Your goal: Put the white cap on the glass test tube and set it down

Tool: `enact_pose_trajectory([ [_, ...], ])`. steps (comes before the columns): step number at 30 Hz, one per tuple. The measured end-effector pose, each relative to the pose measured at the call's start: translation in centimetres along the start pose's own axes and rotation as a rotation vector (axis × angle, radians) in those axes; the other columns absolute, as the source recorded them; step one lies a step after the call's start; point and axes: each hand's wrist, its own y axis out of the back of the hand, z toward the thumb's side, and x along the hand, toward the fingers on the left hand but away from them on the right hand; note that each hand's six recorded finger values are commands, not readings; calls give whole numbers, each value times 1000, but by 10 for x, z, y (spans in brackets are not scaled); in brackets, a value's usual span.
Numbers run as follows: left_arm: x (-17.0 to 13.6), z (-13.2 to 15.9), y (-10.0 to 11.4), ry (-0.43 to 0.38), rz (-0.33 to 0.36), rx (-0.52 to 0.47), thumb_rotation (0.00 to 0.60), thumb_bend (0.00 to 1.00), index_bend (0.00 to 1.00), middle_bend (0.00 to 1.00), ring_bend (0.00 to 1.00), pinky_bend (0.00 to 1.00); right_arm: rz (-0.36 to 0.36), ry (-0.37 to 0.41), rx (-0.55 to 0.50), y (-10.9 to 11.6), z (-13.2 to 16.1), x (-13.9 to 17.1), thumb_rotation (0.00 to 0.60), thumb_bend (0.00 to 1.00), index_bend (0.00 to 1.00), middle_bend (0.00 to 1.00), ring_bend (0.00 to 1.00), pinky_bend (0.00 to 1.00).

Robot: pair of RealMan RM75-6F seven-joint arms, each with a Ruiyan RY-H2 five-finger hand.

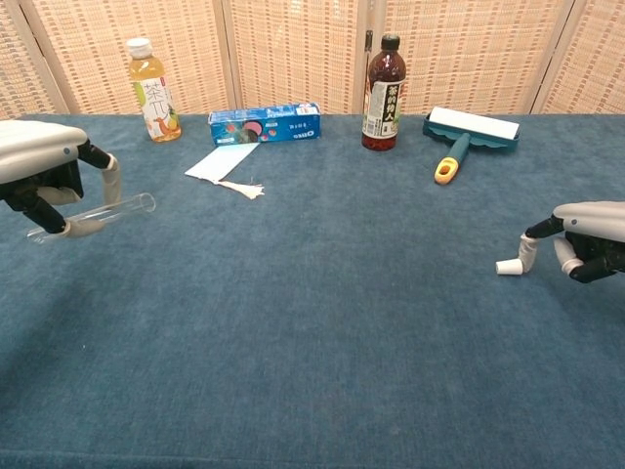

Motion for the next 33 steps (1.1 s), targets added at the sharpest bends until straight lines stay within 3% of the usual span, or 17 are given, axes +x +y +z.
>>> enact_pose_trajectory([
  [17,-1,1,-4,-2,-10,1,600,375,648,1000,1000,1000,-39,54,21,13,21,4,600,1000,350,1000,1000,1000],
  [23,-1,1,-3,-4,-5,-1,600,375,647,1000,1000,1000,-80,62,27,27,21,18,600,995,350,1000,1000,1000],
  [25,-1,2,-3,-7,-5,-3,600,375,647,1000,1000,1000,-98,62,31,35,21,26,600,892,350,1000,1000,1000],
  [28,-2,3,-4,-11,-9,-4,600,375,647,1000,1000,1000,-141,52,43,49,19,36,600,493,350,955,997,1000],
  [29,-2,4,-5,-12,-10,-3,600,375,647,1000,1000,1000,-158,50,44,53,19,39,600,406,350,917,980,997],
  [31,-2,6,-5,-16,-11,-1,600,375,647,1000,1000,1000,-202,48,43,60,20,45,600,310,350,777,854,933],
  [33,-3,7,-4,-19,-10,1,600,375,648,1000,1000,1000,-244,51,42,65,21,50,600,299,350,638,693,816],
])
